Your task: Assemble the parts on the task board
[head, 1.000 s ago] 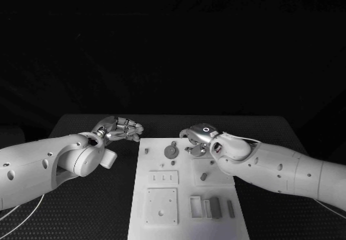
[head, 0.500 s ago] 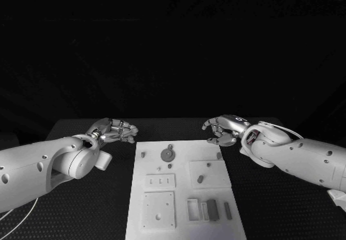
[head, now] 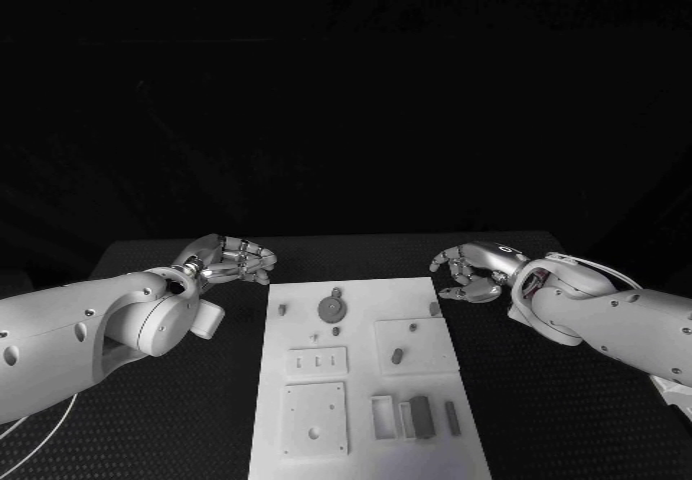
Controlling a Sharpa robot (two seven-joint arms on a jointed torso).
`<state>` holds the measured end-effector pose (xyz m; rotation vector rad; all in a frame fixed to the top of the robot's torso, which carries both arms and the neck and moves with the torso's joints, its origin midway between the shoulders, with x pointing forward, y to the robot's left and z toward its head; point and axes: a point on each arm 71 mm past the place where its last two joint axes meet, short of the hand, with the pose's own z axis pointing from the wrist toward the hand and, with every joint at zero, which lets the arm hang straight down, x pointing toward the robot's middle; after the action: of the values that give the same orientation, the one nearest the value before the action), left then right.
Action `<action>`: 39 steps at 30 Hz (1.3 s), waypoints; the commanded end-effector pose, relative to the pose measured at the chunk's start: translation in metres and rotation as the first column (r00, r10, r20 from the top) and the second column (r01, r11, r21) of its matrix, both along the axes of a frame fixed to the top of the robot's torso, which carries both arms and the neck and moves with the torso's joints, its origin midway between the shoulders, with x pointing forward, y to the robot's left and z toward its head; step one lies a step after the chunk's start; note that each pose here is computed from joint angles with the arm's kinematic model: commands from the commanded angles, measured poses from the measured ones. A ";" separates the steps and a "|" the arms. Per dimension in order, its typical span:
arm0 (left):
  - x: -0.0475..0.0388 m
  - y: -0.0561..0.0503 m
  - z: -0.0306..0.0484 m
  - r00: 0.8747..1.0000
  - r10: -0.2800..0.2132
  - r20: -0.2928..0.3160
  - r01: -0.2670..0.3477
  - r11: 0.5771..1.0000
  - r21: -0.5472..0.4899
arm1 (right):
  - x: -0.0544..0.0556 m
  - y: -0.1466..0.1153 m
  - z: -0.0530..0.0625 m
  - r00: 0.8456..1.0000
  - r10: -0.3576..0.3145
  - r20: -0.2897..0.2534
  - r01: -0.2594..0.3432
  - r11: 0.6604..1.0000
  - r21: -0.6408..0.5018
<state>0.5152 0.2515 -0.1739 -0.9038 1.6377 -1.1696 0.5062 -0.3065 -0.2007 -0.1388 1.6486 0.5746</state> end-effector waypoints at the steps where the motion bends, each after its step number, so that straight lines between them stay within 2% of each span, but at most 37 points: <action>1: -0.0006 -0.004 0.0016 1.000 -0.017 0.012 0.017 1.000 -0.004 | -0.002 -0.003 -0.009 1.000 0.016 -0.024 -0.017 1.000 -0.018; 8: -0.0011 -0.003 0.0013 1.000 -0.014 0.008 0.014 1.000 -0.003 | -0.007 -0.006 -0.025 0.999 0.008 -0.046 -0.009 1.000 -0.028; 11: -0.0011 -0.004 0.0012 1.000 -0.014 0.008 0.014 1.000 -0.003 | -0.007 -0.003 -0.030 0.999 0.028 -0.034 -0.030 0.996 -0.081; 18: -0.0013 -0.005 0.0008 1.000 -0.015 0.003 0.015 1.000 -0.002 | -0.005 0.000 -0.038 0.999 0.013 -0.035 -0.016 0.997 -0.070; 29: -0.0006 -0.004 0.0003 1.000 -0.015 0.001 0.015 1.000 -0.001 | -0.006 0.013 -0.062 0.999 0.010 -0.043 -0.012 0.998 -0.059; 39: -0.0003 -0.004 -0.0004 1.000 -0.016 -0.002 0.016 1.000 0.000 | -0.004 0.012 -0.065 0.999 -0.010 -0.033 0.008 0.998 -0.062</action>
<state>0.5151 0.2503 -0.1750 -0.9048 1.6438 -1.1672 0.5034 -0.2937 -0.2621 -0.1572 1.6950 0.5383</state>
